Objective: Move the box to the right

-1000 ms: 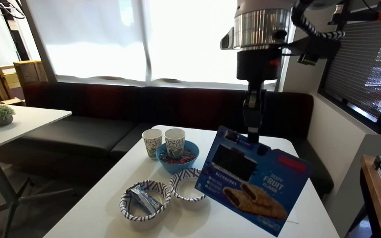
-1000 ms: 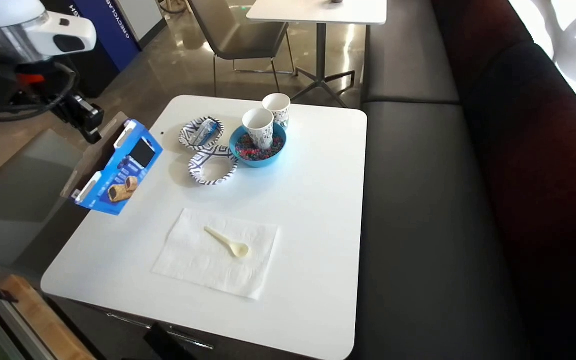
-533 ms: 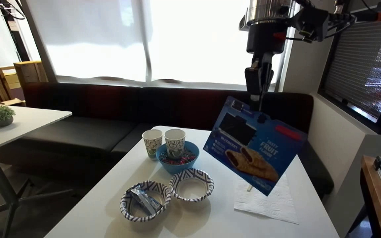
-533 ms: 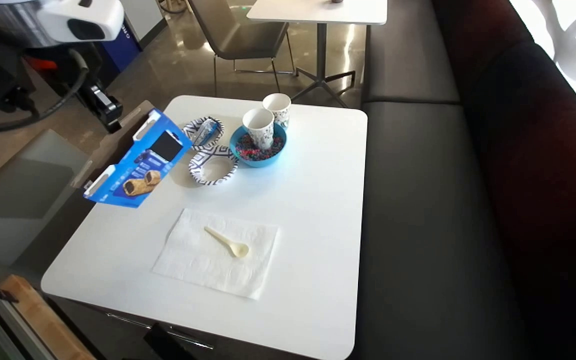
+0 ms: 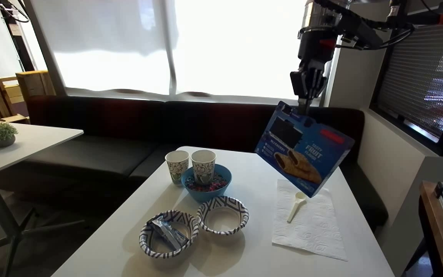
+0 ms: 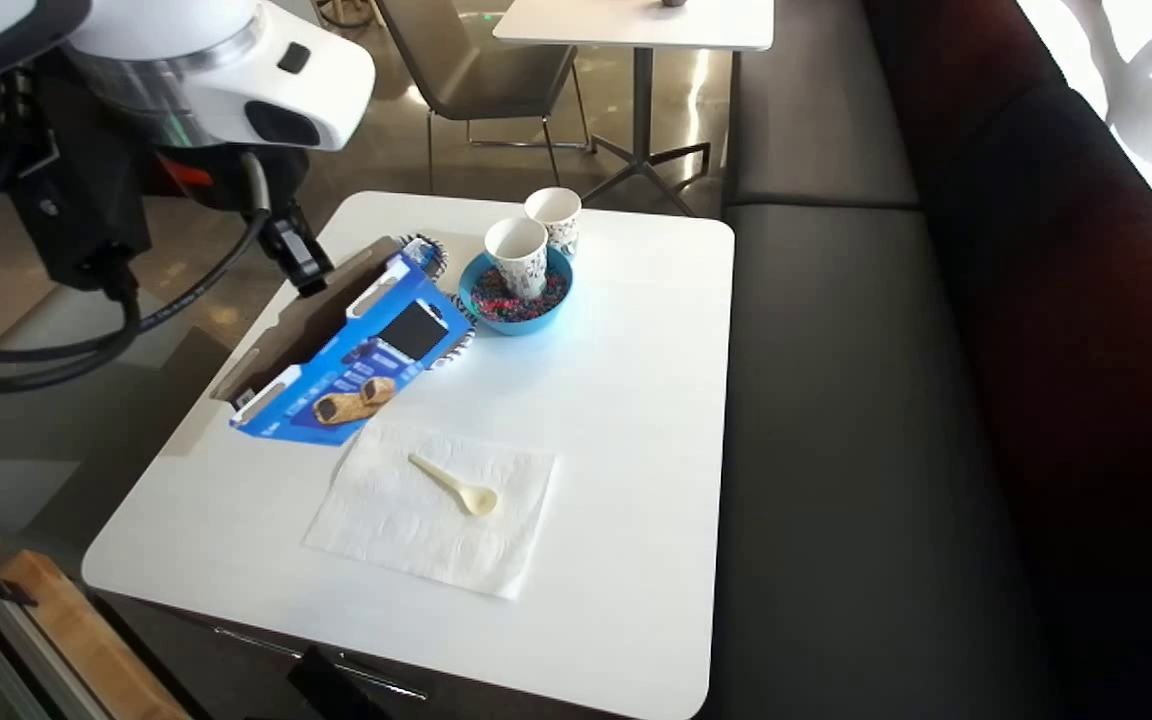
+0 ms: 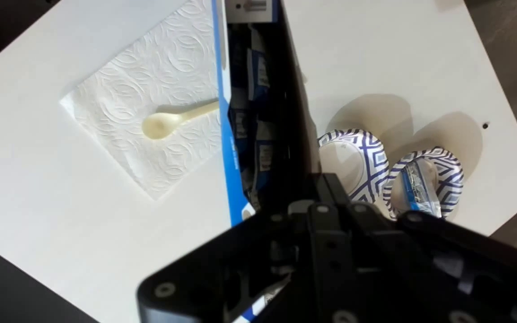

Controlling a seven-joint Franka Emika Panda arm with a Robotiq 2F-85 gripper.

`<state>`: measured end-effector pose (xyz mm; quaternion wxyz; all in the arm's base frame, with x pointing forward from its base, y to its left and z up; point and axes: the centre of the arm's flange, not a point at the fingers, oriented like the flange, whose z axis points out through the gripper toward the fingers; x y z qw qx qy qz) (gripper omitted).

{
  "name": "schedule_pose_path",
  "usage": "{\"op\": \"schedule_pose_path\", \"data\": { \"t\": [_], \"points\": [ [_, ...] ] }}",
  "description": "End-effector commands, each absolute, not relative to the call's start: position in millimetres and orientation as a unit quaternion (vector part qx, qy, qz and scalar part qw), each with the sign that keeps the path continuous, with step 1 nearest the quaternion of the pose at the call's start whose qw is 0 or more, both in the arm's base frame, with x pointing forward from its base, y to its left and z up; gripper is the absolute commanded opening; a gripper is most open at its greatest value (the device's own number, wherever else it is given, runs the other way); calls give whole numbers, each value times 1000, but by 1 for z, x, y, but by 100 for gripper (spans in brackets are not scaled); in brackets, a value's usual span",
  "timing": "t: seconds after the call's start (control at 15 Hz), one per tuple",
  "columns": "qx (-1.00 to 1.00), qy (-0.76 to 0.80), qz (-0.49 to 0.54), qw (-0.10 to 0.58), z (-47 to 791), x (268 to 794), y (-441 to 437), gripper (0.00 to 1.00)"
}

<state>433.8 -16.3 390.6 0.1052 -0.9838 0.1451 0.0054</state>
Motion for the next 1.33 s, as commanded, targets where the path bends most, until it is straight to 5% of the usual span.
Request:
{"op": "schedule_pose_path", "data": {
  "t": [0.0,0.4,1.27],
  "points": [
    [-983,151,6,106,390,433,-21,1],
    [-977,180,-4,111,389,450,-32,0],
    [-889,421,-56,173,418,528,-195,0]
  ]
}}
